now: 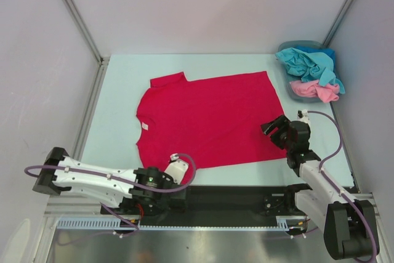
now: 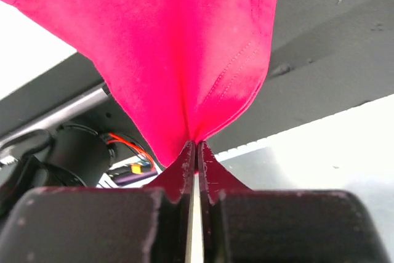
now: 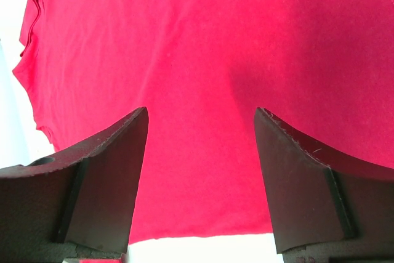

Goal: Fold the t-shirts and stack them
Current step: Flatten the tshirt out

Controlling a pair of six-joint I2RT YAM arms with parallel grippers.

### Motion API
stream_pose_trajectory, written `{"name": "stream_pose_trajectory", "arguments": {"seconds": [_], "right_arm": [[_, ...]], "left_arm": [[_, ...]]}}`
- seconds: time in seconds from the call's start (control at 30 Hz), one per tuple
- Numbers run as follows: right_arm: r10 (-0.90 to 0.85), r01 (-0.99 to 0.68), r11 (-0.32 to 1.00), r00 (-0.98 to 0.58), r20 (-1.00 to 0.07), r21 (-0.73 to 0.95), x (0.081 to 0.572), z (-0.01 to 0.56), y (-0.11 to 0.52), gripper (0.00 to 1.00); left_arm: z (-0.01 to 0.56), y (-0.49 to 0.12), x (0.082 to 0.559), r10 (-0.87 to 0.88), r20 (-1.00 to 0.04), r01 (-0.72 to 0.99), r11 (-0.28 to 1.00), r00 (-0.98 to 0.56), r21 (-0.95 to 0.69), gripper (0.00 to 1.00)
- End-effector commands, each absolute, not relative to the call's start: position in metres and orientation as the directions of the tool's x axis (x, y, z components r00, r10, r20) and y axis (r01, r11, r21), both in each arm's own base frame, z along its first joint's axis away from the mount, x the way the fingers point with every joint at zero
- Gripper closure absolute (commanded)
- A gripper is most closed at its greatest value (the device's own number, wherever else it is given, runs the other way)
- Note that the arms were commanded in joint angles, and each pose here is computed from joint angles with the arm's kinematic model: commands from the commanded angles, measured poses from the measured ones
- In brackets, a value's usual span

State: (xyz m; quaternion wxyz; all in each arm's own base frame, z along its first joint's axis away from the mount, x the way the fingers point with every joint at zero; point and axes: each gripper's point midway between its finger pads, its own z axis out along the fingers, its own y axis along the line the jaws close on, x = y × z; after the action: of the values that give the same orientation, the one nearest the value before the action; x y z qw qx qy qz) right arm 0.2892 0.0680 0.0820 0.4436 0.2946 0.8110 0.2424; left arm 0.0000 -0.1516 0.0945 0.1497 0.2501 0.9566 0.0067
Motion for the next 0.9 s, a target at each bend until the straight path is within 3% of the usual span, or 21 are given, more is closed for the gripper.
{"name": "stream_pose_trajectory", "arguments": {"seconds": [0.0, 0.03, 0.2, 0.37, 0.57, 0.6, 0.63, 0.7, 0.87], "right_arm": [[0.702, 0.219, 0.700, -0.382, -0.600, 0.680, 0.305, 0.107, 0.068, 0.26], [0.704, 0.214, 0.698, -0.382, -0.599, 0.683, 0.306, 0.108, 0.069, 0.26], [0.699, 0.211, 0.702, -0.387, -0.602, 0.680, 0.305, 0.110, 0.070, 0.26], [0.690, 0.202, 0.712, -0.381, -0.615, 0.673, 0.305, 0.116, 0.068, 0.26], [0.698, 0.201, 0.701, -0.389, -0.601, 0.684, 0.314, 0.119, 0.073, 0.26], [0.702, 0.189, 0.697, -0.378, -0.604, 0.692, 0.321, 0.128, 0.073, 0.25], [0.700, 0.187, 0.697, -0.384, -0.602, 0.692, 0.326, 0.131, 0.076, 0.25], [0.693, 0.206, 0.703, -0.414, -0.591, 0.681, 0.338, 0.126, 0.079, 0.25], [0.668, 0.161, 0.726, -0.395, -0.630, 0.669, 0.395, 0.177, 0.087, 0.25]], "left_arm": [[0.093, -0.137, -0.008, 0.395, -0.257, 0.392, 0.918, -0.882, 0.066, 0.90], [0.092, -0.138, -0.007, 0.377, -0.268, 0.377, 0.925, -0.887, 0.054, 0.80], [0.089, -0.145, 0.003, 0.358, -0.321, 0.353, 0.933, -0.877, 0.076, 0.58], [0.085, -0.153, 0.012, 0.313, -0.375, 0.307, 0.949, -0.873, 0.077, 0.56], [0.109, -0.185, 0.058, 0.078, -0.630, 0.154, 0.986, -0.773, -0.067, 0.55], [0.116, -0.193, 0.065, 0.048, -0.663, 0.149, 0.984, -0.747, -0.097, 0.49], [0.128, -0.206, 0.085, 0.012, -0.731, 0.152, 0.980, -0.683, -0.126, 0.47], [0.140, -0.218, 0.107, -0.024, -0.772, 0.142, 0.979, -0.635, -0.147, 0.41], [0.176, -0.263, 0.198, -0.084, -0.829, 0.224, 0.943, -0.553, -0.245, 0.40]]}}
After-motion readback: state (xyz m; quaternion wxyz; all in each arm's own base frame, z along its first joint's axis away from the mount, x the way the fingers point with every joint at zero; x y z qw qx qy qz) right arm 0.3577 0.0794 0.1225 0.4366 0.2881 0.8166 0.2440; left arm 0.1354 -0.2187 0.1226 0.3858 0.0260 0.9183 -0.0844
